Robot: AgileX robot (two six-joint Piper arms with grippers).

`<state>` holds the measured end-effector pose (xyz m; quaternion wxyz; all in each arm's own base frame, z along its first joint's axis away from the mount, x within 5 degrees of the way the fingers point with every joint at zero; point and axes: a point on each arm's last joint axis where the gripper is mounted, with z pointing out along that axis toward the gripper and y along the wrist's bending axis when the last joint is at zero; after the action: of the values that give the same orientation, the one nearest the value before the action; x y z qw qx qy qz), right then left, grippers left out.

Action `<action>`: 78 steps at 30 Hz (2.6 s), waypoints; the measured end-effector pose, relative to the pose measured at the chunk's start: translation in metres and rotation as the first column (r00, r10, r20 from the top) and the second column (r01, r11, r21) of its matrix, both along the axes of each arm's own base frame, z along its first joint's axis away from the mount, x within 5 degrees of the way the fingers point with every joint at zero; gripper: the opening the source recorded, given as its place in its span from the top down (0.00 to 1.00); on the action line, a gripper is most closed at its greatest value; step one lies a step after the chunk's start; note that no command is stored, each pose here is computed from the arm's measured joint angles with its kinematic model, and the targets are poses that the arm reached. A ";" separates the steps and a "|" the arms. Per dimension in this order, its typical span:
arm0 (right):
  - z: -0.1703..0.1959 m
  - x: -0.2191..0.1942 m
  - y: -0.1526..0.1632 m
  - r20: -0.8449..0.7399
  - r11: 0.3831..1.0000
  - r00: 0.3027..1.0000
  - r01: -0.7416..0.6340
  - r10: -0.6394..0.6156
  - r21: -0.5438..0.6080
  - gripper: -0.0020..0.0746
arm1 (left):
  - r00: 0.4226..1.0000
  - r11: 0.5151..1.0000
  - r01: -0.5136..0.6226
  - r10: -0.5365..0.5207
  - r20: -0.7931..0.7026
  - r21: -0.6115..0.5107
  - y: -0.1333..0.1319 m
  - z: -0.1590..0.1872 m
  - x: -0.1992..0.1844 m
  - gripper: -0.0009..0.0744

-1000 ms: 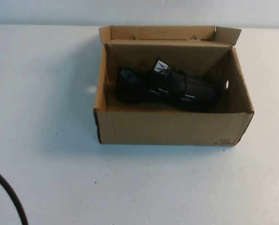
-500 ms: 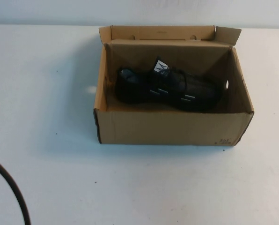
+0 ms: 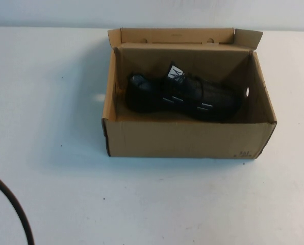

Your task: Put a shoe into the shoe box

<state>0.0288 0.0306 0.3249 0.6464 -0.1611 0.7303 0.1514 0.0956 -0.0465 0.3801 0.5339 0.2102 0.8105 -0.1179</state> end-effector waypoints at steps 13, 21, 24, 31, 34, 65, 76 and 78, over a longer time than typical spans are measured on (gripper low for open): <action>0.000 0.000 0.000 0.001 1.000 1.000 0.001 -0.001 0.005 0.99 | 1.000 1.000 0.002 -0.002 -0.010 0.007 0.000 -0.001 0.000 0.99; 0.000 0.000 0.000 0.001 1.000 1.000 0.001 -0.001 0.006 0.99 | 1.000 1.000 0.003 -0.003 -0.009 0.008 0.000 -0.001 0.000 0.99; 0.000 0.000 0.000 0.001 1.000 1.000 0.001 -0.001 0.006 0.99 | 1.000 1.000 -0.001 0.001 -0.006 0.017 0.001 -0.001 0.000 0.99; 0.000 0.000 0.000 0.001 1.000 1.000 0.001 -0.001 0.006 0.99 | 0.996 1.000 -0.022 0.021 0.083 0.010 0.003 -0.013 0.000 0.99; 0.000 0.000 0.000 0.001 1.000 1.000 0.001 -0.001 0.006 0.99 | 0.984 0.999 -0.035 0.035 0.174 -0.005 0.008 -0.023 -0.008 0.99; 0.000 0.000 0.000 0.001 1.000 1.000 0.000 0.000 0.008 0.99 | 0.934 0.938 -0.342 0.345 0.095 -0.055 0.042 -0.209 -0.043 0.99; 0.000 0.000 0.000 0.001 1.000 1.000 0.001 -0.001 0.009 0.99 | 0.939 0.945 -0.327 0.327 0.104 -0.011 0.042 -0.210 -0.044 0.99; 0.000 0.000 0.000 0.001 1.000 1.000 0.001 -0.001 0.009 0.99 | 0.939 0.945 -0.327 0.327 0.104 -0.011 0.042 -0.210 -0.044 0.99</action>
<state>0.0288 0.0308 0.3254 0.6475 -0.1576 0.7294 0.1543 0.0520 -0.0049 0.1701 0.5870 0.0804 0.8055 -0.0136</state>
